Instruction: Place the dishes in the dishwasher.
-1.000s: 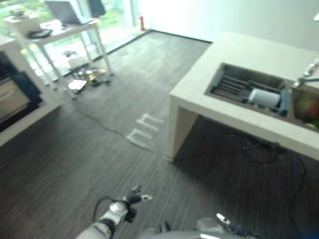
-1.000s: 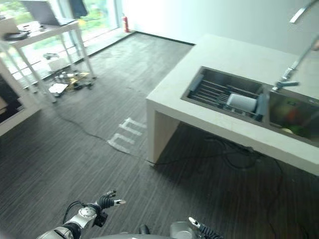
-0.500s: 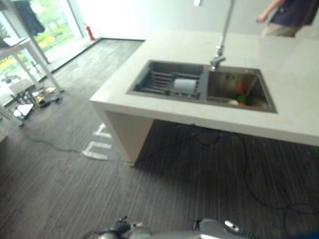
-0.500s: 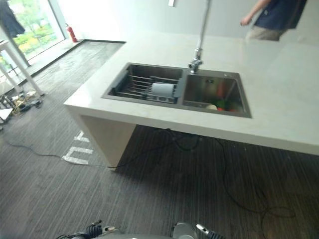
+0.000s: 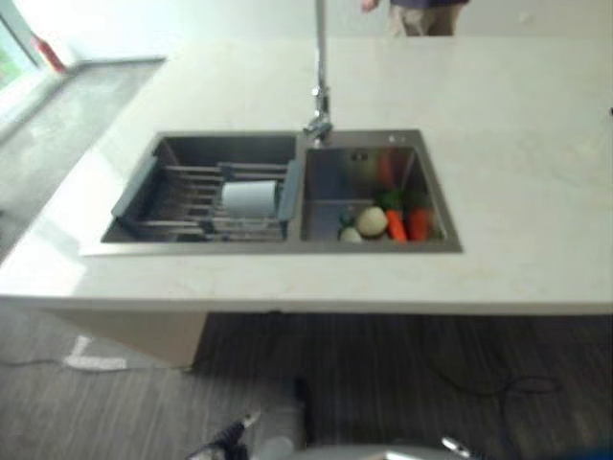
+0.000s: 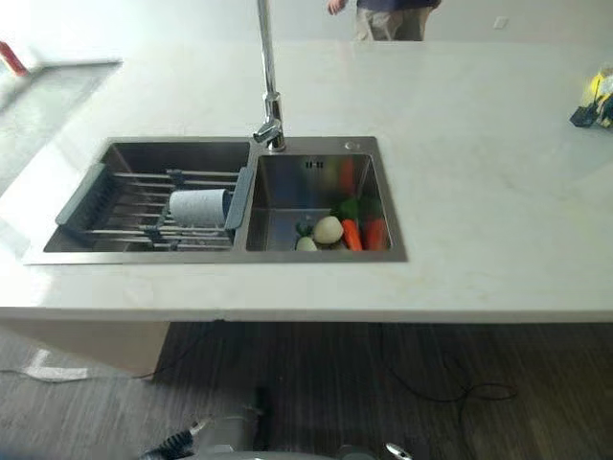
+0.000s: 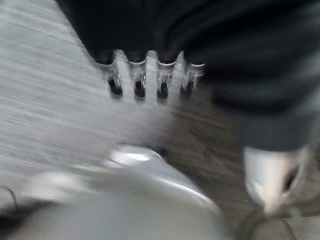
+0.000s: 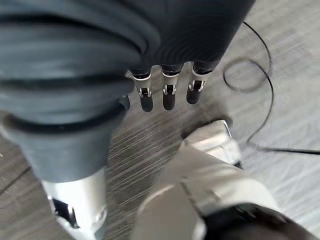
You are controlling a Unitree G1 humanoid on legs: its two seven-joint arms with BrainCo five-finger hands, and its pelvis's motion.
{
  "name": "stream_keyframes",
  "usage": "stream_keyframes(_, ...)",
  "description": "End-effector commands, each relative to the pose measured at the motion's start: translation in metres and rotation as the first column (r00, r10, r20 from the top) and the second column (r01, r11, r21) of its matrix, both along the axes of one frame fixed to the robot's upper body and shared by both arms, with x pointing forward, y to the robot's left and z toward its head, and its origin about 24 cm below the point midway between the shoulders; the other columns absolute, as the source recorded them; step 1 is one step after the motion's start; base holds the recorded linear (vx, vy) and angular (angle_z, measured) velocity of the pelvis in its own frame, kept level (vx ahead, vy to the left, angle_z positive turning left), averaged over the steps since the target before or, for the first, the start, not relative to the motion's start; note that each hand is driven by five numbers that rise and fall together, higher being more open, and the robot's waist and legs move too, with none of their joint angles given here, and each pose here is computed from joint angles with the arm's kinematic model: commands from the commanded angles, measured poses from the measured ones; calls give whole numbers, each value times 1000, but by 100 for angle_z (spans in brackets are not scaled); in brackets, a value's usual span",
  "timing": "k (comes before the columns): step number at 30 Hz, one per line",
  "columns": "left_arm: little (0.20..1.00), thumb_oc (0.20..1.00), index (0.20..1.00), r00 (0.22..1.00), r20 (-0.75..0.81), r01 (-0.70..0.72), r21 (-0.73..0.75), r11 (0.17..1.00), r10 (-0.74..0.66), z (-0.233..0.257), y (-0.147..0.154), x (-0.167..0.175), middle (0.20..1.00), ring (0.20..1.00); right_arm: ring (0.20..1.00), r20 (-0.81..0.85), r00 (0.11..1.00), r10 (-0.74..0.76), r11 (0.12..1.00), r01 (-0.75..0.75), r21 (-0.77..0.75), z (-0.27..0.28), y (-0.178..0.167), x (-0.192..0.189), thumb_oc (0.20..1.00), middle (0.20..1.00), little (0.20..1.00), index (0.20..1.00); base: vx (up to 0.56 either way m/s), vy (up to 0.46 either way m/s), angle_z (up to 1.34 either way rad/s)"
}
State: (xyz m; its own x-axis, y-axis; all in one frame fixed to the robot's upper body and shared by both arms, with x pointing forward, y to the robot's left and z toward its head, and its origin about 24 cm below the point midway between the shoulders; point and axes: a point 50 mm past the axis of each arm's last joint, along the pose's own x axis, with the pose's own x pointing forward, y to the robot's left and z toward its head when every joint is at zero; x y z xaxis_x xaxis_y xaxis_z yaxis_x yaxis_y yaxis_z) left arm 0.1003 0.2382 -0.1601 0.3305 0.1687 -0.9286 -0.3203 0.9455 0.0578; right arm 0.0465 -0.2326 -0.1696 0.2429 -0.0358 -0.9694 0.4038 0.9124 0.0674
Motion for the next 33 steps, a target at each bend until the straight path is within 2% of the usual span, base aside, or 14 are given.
stream_keyframes(1,1000,1000,1000,998,41,39,-12,999,-38,0,-10,8,1000,1000,1000,82,996,33,999,-31,-35,7,-14,24,1000,1000,1000,1000,69,248,-11)
stream_keyframes(9,1000,1000,1000,999,46,12,29,1000,-13,4,5,10,1000,1000,1000,114,993,36,999,-35,-12,7,-3,40,1000,1000,1000,1000,10,25,-26)
stream_keyframes(18,1000,1000,1000,1000,3,22,-12,1000,-22,-3,-8,-6,1000,1000,1000,107,994,34,999,-30,-41,9,-12,36,1000,1000,1000,1000,25,-113,7)
stream_keyframes(22,1000,1000,1000,999,-44,-24,-31,999,22,-5,-10,-15,1000,1000,1000,86,996,34,999,-32,-24,6,-9,26,1000,1000,1000,1000,23,-56,10)
stream_keyframes(24,1000,1000,1000,997,-51,-54,-18,998,53,-5,-7,-18,1000,1000,1000,81,996,46,999,-44,-20,6,-9,26,1000,1000,1000,1000,13,-33,14)
stream_keyframes(26,1000,1000,1000,998,-58,-32,13,999,33,-4,-2,-18,1000,1000,1000,75,995,62,998,-60,-19,6,-9,25,1000,1000,1000,1000,11,-2,17)
stream_keyframes(27,1000,1000,1000,997,-71,31,38,999,-28,-4,1,-18,1000,1000,1000,69,992,105,994,-102,-43,7,-12,26,1000,1000,1000,1000,6,41,22)
stream_keyframes(29,1000,1000,1000,998,-66,9,29,1000,-7,-4,1,-18,1000,1000,1000,75,988,136,989,-131,-73,10,-17,34,1000,1000,1000,1000,-35,135,14)
stream_keyframes(33,1000,1000,1000,999,-27,21,-13,1000,-21,-2,-8,-1,1000,1000,1000,75,996,51,994,-43,-99,14,-30,40,1000,1000,1000,1000,-54,320,8)
